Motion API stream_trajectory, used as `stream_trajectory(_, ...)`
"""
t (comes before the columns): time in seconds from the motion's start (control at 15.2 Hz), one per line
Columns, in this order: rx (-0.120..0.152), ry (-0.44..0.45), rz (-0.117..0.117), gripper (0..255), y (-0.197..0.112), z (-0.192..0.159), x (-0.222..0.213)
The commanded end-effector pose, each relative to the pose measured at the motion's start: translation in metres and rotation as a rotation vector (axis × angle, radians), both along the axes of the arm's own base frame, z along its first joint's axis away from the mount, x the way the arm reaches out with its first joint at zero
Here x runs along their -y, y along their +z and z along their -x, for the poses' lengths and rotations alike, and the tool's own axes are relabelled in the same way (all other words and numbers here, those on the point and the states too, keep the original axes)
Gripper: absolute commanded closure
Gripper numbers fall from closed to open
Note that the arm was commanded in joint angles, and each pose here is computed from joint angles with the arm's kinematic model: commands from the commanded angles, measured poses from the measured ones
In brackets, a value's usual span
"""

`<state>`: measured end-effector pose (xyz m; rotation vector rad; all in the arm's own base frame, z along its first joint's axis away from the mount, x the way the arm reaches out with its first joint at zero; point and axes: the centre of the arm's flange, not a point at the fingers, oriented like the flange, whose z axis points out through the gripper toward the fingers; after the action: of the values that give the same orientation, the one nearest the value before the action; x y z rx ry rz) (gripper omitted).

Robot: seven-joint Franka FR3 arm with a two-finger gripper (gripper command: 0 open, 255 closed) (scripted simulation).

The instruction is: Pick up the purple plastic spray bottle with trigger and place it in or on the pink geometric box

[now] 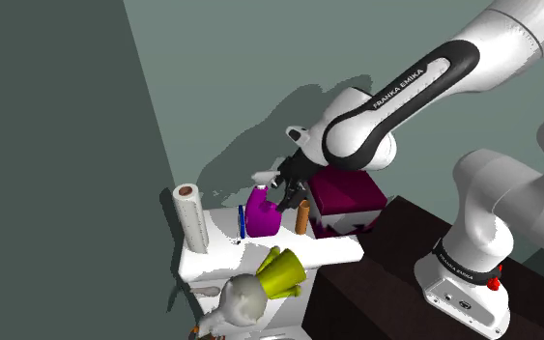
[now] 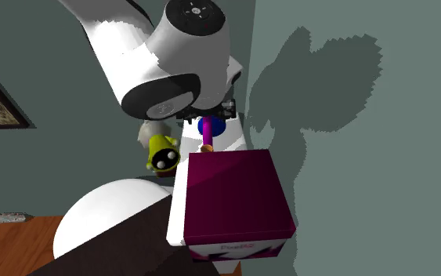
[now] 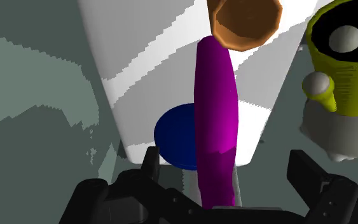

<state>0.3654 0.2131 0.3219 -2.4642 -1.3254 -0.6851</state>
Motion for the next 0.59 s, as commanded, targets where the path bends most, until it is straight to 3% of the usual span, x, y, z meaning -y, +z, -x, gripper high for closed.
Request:
stream_trajectory(0.0, 0.009, 0.010, 0.000, 0, -0.009, -0.002, -0.006)
stream_trajectory(0.33, 0.009, 0.010, 0.000, 0, -0.034, -0.010, -0.018)
stream_trajectory(0.53, 0.009, 0.010, 0.000, 0, -0.034, -0.010, -0.018)
